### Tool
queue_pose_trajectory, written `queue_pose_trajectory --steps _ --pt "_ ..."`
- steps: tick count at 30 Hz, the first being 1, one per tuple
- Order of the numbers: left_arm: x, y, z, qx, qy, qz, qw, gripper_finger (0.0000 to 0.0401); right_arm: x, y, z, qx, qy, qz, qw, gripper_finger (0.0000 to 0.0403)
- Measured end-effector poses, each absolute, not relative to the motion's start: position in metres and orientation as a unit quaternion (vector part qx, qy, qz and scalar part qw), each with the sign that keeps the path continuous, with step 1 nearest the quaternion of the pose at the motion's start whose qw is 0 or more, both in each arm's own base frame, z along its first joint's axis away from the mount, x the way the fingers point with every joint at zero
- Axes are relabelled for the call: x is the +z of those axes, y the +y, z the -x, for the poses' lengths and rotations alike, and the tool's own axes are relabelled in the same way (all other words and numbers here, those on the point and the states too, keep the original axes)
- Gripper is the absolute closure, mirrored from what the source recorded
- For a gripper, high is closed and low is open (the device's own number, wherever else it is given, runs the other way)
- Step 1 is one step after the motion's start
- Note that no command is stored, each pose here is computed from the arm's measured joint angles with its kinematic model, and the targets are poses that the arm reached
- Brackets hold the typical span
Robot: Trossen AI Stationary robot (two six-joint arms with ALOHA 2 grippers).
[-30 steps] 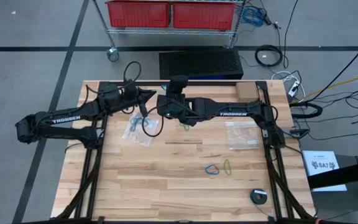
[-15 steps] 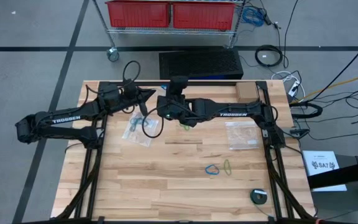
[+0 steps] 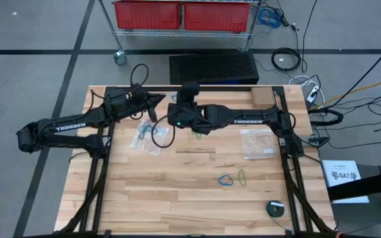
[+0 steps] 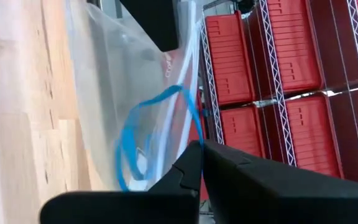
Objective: Sort rubber bands
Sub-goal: Put the blue rubber band into the bottom left transparent zip bag
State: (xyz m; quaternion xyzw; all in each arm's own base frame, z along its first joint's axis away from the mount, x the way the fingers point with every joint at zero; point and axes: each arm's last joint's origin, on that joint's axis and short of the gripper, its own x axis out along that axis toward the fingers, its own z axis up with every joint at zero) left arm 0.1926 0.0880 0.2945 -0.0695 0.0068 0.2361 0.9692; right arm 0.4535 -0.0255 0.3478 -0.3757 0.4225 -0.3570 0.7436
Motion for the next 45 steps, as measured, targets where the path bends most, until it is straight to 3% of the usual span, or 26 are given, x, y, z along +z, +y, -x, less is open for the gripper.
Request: queue_pose_trajectory --steps 18,23,27,32,36,40,45 --pt "0.292 0.089 -0.192 0.216 0.020 0.065 0.974 0.0399 0.357 -0.036 -0.442 -0.366 0.444 0.385 0.722 0.0403" --pt "0.282 0.092 -0.197 0.214 0.055 0.069 0.973 0.0399 0.339 -0.049 -0.429 -0.321 0.496 0.286 0.754 0.0403" --pt "0.268 0.095 -0.206 0.196 0.073 0.079 0.975 0.0399 0.319 -0.050 -0.423 -0.321 0.521 0.262 0.747 0.0403" --pt "0.240 0.096 -0.209 0.184 0.084 0.087 0.975 0.0399 0.295 -0.044 -0.398 -0.299 0.518 0.205 0.775 0.0403" --pt "0.228 0.094 -0.208 0.171 0.073 0.097 0.978 0.0399 0.274 -0.040 -0.365 -0.282 0.467 0.123 0.829 0.0403" --pt "0.224 0.092 -0.208 0.131 0.052 0.095 0.985 0.0399 0.252 -0.034 -0.334 -0.264 0.354 0.043 0.896 0.0403" --pt "0.209 0.091 -0.211 0.117 0.065 0.115 0.984 0.0399 0.225 -0.025 -0.311 -0.248 0.202 -0.044 0.946 0.0403"
